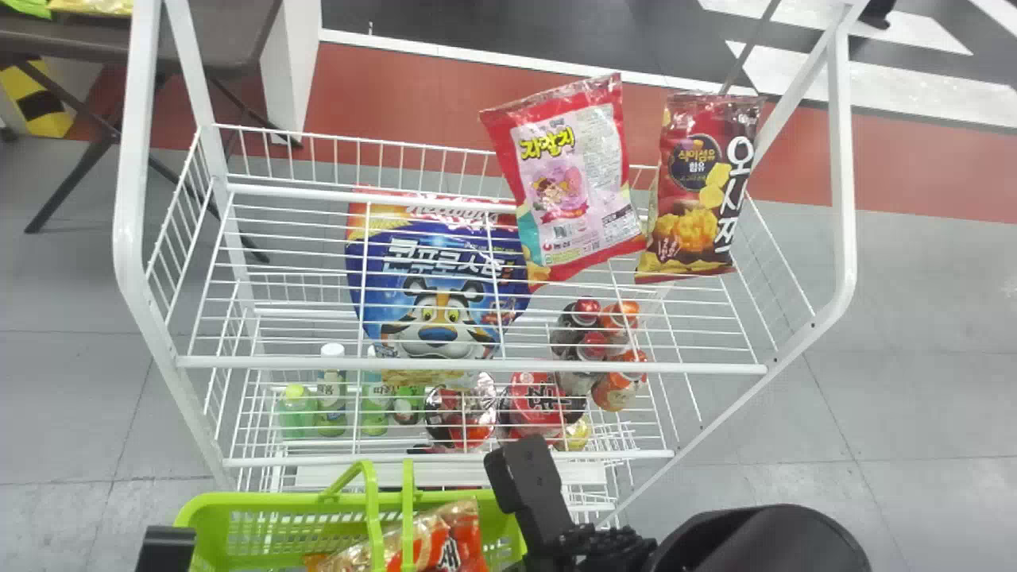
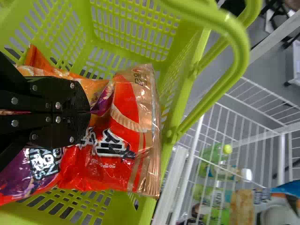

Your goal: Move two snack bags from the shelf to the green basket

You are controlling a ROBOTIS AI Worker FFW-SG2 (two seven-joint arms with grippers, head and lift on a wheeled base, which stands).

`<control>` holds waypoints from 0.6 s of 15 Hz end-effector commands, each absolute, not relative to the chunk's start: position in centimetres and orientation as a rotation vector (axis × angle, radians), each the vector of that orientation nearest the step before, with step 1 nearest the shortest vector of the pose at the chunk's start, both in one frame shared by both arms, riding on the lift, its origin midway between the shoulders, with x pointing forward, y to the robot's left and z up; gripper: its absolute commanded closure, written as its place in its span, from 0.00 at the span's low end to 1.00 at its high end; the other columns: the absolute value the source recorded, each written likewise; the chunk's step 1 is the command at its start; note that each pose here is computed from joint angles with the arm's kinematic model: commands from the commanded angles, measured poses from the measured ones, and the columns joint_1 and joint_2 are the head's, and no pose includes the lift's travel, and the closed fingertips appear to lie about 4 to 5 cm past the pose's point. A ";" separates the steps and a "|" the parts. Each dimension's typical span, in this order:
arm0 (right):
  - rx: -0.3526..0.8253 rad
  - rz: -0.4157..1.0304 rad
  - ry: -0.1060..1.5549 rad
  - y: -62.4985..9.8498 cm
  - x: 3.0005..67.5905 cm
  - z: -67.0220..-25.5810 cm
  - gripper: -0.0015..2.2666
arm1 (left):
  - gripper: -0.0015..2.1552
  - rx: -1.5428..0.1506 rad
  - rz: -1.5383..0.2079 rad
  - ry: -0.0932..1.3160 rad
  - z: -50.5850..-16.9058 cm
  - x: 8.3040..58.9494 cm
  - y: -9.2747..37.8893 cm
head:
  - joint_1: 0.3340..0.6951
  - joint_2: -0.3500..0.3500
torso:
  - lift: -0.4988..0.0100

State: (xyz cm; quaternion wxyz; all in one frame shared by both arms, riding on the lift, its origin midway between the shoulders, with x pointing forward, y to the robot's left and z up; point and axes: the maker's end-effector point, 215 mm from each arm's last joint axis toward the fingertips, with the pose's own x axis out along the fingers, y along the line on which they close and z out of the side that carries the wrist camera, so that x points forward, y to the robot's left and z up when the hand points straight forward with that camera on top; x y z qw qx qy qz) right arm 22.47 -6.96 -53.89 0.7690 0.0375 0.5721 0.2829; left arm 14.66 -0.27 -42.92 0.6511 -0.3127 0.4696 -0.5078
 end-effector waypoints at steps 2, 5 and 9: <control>0.089 0.616 1.260 -7.6 22.0 -54.3 0.20 | 0.96 -0.713 -1.152 1.080 -43.0 14.4 -0.4 | 1.00 0.13 | 0.95; 0.105 0.633 1.226 -8.4 22.3 -51.3 0.01 | 0.96 -0.707 -1.149 1.087 -43.2 14.5 -0.5 | 1.00 0.08 | 0.95; 0.139 0.620 1.149 -9.7 23.8 -48.1 0.02 | 0.96 -0.706 -1.143 1.093 -43.4 14.4 -0.5 | 1.00 0.05 | 0.95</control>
